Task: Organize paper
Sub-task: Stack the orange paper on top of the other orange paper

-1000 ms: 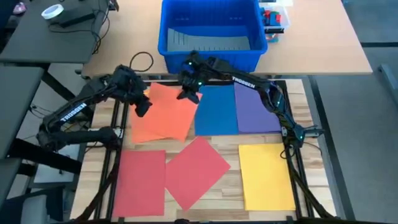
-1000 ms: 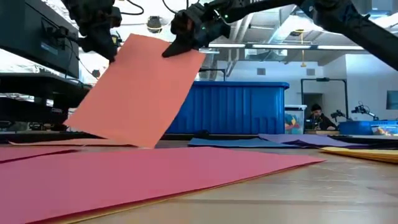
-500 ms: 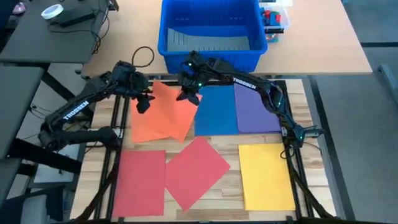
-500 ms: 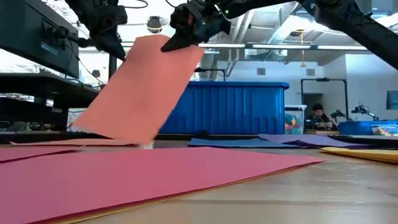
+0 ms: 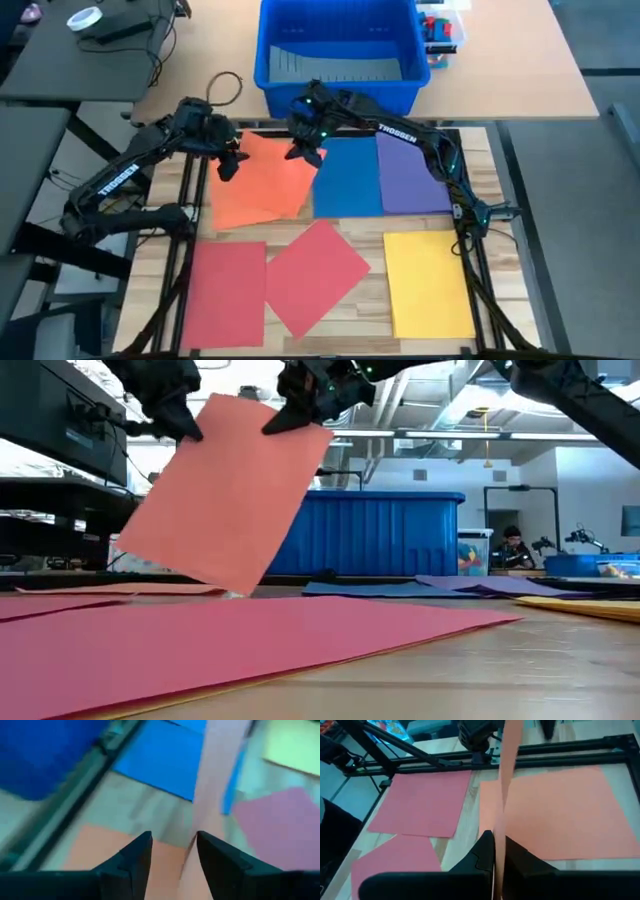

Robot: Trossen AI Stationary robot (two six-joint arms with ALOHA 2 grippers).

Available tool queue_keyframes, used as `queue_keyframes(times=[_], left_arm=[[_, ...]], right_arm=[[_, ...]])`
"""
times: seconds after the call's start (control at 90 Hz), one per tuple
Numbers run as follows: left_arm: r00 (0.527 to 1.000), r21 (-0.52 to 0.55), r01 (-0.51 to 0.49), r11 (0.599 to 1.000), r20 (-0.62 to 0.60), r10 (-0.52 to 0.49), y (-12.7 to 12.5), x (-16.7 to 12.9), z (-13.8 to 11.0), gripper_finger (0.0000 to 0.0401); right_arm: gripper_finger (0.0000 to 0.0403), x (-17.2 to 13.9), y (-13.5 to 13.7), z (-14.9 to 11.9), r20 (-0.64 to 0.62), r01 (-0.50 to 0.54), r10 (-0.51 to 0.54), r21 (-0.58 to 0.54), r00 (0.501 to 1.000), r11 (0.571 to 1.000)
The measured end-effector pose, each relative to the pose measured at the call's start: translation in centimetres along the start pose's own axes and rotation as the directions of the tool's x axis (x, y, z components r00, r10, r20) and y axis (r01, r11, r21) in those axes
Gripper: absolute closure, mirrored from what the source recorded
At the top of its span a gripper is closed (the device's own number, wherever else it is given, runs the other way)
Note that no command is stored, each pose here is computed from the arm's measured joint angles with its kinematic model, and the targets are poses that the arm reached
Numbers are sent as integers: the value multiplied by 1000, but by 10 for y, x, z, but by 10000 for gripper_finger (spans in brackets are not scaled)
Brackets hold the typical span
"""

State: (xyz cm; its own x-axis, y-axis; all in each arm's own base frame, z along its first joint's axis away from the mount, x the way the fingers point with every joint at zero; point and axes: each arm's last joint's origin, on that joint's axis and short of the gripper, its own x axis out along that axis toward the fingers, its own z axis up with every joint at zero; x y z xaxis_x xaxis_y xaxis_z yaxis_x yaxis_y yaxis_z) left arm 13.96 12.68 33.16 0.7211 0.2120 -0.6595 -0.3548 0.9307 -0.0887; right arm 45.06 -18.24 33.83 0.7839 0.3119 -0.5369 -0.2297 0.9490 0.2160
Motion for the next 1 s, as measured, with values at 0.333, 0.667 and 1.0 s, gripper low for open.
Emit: queue_keyframes(times=[0.333, 0.667, 1.0], left_arm=[[990, -41, 137, 990, -31, -139, 5, 29, -1, 313], [996, -151, -14, 989, -90, 0, 10, 35, -3, 401], [951, -403, -283, 871, -234, 201, 19, 37, -12, 401]], right_arm=[[403, 0, -2, 1, 1, 60, -60, -2, 998, 998], [381, -10, -19, -3, -2, 132, -138, 299, 990, 945], [221, -43, -59, -17, -1, 193, -224, 507, 975, 840]])
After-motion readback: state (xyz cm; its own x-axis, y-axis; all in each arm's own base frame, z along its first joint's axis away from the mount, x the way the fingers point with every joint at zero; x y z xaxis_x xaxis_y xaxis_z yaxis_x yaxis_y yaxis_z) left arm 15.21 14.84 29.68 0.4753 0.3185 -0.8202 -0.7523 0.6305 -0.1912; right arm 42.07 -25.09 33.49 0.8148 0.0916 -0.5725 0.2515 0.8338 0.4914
